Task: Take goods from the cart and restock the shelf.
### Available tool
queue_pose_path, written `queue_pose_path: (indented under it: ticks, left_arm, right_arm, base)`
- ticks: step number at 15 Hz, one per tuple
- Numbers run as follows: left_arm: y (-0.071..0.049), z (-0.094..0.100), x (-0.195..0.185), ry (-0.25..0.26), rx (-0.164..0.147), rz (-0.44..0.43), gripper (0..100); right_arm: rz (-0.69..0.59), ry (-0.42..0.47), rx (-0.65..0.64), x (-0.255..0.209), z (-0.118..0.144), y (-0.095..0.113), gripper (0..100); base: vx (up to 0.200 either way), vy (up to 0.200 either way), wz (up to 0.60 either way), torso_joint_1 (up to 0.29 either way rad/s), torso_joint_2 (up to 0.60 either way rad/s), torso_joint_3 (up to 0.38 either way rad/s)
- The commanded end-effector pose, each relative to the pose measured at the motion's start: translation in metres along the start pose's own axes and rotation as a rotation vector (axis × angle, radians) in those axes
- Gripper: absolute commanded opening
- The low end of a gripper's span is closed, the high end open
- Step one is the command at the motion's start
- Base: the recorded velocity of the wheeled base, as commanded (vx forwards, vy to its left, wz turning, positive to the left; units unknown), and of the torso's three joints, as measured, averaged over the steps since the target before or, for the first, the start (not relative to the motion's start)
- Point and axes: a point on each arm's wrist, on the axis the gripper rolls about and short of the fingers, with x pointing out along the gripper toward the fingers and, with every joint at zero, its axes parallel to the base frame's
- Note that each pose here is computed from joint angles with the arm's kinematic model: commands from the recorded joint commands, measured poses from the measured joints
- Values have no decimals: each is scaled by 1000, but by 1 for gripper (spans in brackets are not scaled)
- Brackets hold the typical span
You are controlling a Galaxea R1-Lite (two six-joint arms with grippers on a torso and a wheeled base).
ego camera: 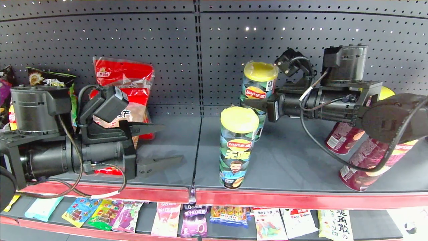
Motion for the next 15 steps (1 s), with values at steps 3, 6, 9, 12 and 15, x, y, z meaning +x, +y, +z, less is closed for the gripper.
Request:
queue_pose_path:
  ticks: [3,6,9,12,15]
  left_arm:
    - [1,0,1,0,0,2,100]
    - [1,1,1,-1,1,2,100]
    - [2,0,3,2,0,1,100]
    - [1,1,3,1,2,-4,100]
    - [1,1,3,1,2,-4,100]
  right_arm:
    - [47,22,28,18,-12,-3,0]
    - [56,35,41,22,-18,-3,0]
    - [78,41,45,27,-22,-2,0]
    - [89,49,50,34,-26,-2,0]
    - [91,49,55,39,-27,-4,0]
  base:
    - [0,0,0,0,0,0]
    - [0,0,0,0,0,0]
    - [0,0,0,0,0,0]
    - [0,0,0,0,0,0]
    - [0,0,0,0,0,0]
